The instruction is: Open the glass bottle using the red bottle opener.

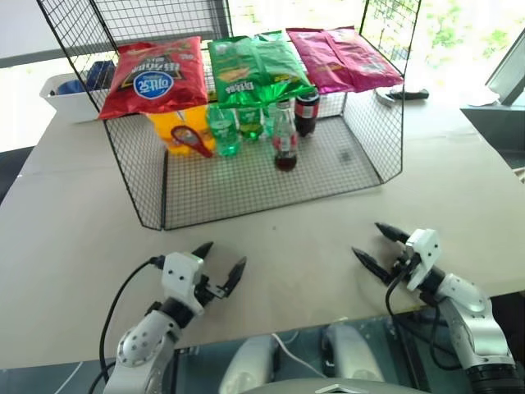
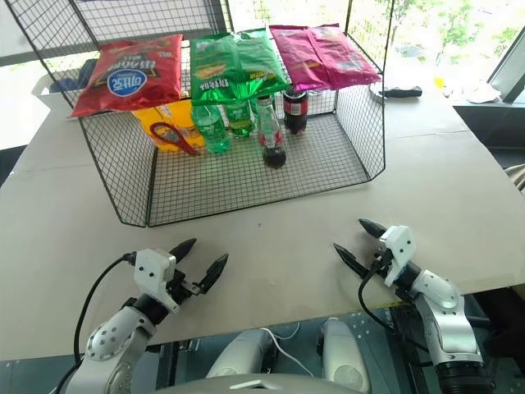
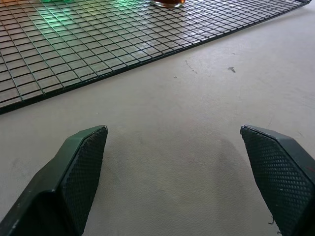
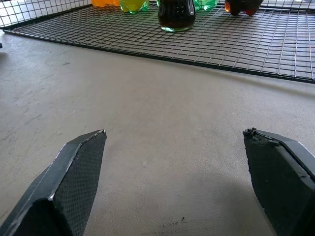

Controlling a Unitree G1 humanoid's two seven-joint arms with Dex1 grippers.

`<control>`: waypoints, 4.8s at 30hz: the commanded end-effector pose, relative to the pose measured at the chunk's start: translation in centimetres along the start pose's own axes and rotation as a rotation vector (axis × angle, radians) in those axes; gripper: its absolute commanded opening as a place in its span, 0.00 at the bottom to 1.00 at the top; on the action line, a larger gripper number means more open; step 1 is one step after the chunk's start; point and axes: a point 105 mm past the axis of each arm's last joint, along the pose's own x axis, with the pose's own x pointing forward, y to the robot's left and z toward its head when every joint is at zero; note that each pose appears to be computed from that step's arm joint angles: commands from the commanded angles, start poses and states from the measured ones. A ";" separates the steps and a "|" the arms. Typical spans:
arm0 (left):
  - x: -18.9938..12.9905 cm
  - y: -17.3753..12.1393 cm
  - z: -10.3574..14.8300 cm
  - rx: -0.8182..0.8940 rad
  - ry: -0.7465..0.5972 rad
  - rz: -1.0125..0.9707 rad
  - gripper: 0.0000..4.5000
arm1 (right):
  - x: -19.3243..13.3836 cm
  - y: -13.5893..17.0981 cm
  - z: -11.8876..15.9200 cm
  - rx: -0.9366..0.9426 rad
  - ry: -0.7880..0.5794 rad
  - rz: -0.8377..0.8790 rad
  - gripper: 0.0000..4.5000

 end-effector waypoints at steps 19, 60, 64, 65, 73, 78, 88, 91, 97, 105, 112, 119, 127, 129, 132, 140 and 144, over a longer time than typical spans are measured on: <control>-0.2 0.0 0.9 0.012 -0.056 0.005 1.00 | 0.4 -0.4 0.6 -0.029 -0.010 0.030 1.00; 9.7 9.2 14.6 -0.036 -0.539 0.280 1.00 | 7.3 6.7 14.6 -0.043 -0.378 0.330 1.00; 10.1 9.1 14.8 -0.038 -0.547 0.270 1.00 | 7.3 6.7 14.6 -0.044 -0.377 0.328 1.00; 10.1 9.1 14.8 -0.038 -0.550 0.268 1.00 | 7.3 6.7 14.6 -0.044 -0.377 0.328 1.00; 10.0 9.2 14.8 -0.042 -0.561 0.262 0.42 | 7.3 6.7 14.4 -0.042 -0.375 0.323 1.00; 9.9 9.2 14.7 -0.043 -0.560 0.260 0.02 | 7.4 6.8 14.3 -0.041 -0.376 0.324 1.00; 9.9 8.1 14.6 0.191 -0.517 0.270 0.02 | 7.4 6.8 14.1 -0.040 -0.369 0.319 1.00; 9.9 7.7 14.4 0.353 -0.493 0.328 0.02 | 7.4 6.8 14.0 -0.041 -0.368 0.316 1.00; 9.6 7.5 14.0 0.596 -0.450 0.479 0.02 | 7.3 6.7 13.9 -0.045 -0.364 0.311 1.00; 9.7 6.5 14.5 0.893 -0.434 0.505 0.02 | 7.2 6.7 13.8 -0.052 -0.354 0.306 1.00; 9.4 4.3 14.2 1.089 -0.447 0.447 0.02 | 7.2 6.5 13.7 -0.053 -0.349 0.298 1.00; 7.7 4.5 15.2 1.199 -0.476 0.522 0.02 | 7.2 6.4 13.5 -0.049 -0.347 0.293 1.00; 5.5 4.9 16.9 1.243 -0.536 0.650 0.02 | 7.0 6.4 13.0 -0.044 -0.339 0.285 1.00; 5.2 5.3 17.0 1.248 -0.531 0.680 0.02 | 7.0 6.4 12.9 -0.043 -0.337 0.284 1.00; 4.6 5.7 17.3 1.257 -0.531 0.724 0.02 | 7.0 6.3 12.7 -0.042 -0.333 0.281 1.00; 6.6 2.7 15.6 0.968 -0.556 0.373 0.02 | 7.3 6.0 12.5 -0.059 -0.323 0.266 1.00; 6.7 1.4 14.9 0.791 -0.557 0.192 0.02 | 7.3 5.6 12.3 -0.071 -0.311 0.256 1.00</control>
